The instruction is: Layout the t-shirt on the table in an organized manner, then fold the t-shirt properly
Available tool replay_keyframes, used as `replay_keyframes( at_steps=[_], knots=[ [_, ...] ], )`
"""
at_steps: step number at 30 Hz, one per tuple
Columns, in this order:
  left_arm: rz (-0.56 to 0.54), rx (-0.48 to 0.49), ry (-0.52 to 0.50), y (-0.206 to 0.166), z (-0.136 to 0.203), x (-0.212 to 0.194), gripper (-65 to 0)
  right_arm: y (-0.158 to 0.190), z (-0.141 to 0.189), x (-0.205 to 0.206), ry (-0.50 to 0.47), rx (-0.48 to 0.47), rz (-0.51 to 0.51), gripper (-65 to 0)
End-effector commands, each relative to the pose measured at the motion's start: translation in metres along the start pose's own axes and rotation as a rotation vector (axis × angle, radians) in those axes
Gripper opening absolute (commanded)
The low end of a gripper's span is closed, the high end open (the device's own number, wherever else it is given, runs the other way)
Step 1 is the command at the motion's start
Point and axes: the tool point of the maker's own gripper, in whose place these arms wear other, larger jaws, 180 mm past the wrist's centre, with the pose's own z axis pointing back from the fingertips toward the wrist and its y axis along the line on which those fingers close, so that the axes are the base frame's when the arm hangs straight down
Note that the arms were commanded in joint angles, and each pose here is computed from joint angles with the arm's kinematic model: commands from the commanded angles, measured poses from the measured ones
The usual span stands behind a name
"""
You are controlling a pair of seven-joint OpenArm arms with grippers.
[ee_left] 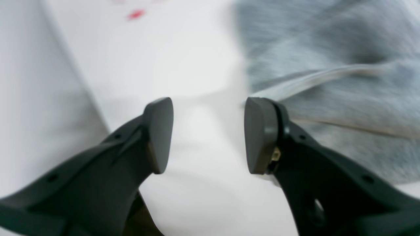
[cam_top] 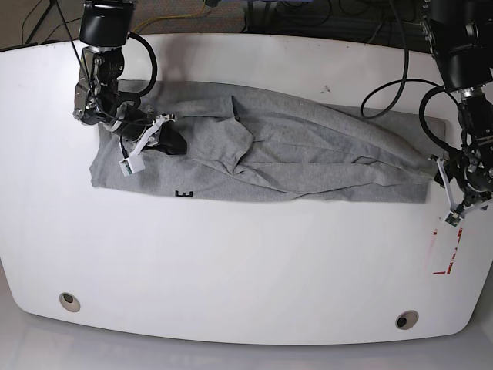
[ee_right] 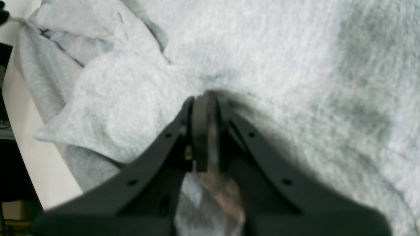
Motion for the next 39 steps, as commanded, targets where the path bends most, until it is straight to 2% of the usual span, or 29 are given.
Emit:
replay_keyframes(
  at_steps=[1, 7, 10, 16, 24, 28, 33, 39],
  knots=[
    [0.053, 0.040, -0.046, 0.024, 0.012, 0.005, -31.9, -0.015, 0.005, -0.026, 0.132, -0.072, 0.017, -59.9],
    [0.272, -0.019, -0.142, 0.040, 0.023, -0.009, -31.9, -0.015, 0.005, -0.026, 0.132, -0.072, 0.017, -59.9],
    [0.347, -0.062, -0.147, 0.035, 0.025, -0.025, -31.9, -0.014, 0.004, -0.026, 0.131, -0.068, 0.014, -59.9],
    [0.448, -0.167, -0.202, 0.016, 0.026, -0.043, -31.9, -0.010, 0.000, -0.027, 0.127, -0.059, 0.008, -59.9],
    [0.603, -0.345, -0.255, -0.013, 0.008, -0.053, -32.2, -0.007, -0.002, -0.027, 0.126, -0.052, 0.007, -59.9],
    [0.645, -0.371, -0.284, -0.017, 0.002, -0.052, -32.4, 0.000, -0.007, -0.030, 0.133, -0.034, 0.008, -59.9],
    [0.687, -0.403, -0.272, -0.025, -0.010, -0.057, -32.4, 0.001, -0.008, -0.030, 0.136, -0.033, 0.012, -59.9],
    [0.684, -0.447, -0.281, -0.032, -0.019, -0.039, -32.4, 0.001, -0.008, -0.030, 0.136, -0.033, 0.012, -59.9]
  ],
)
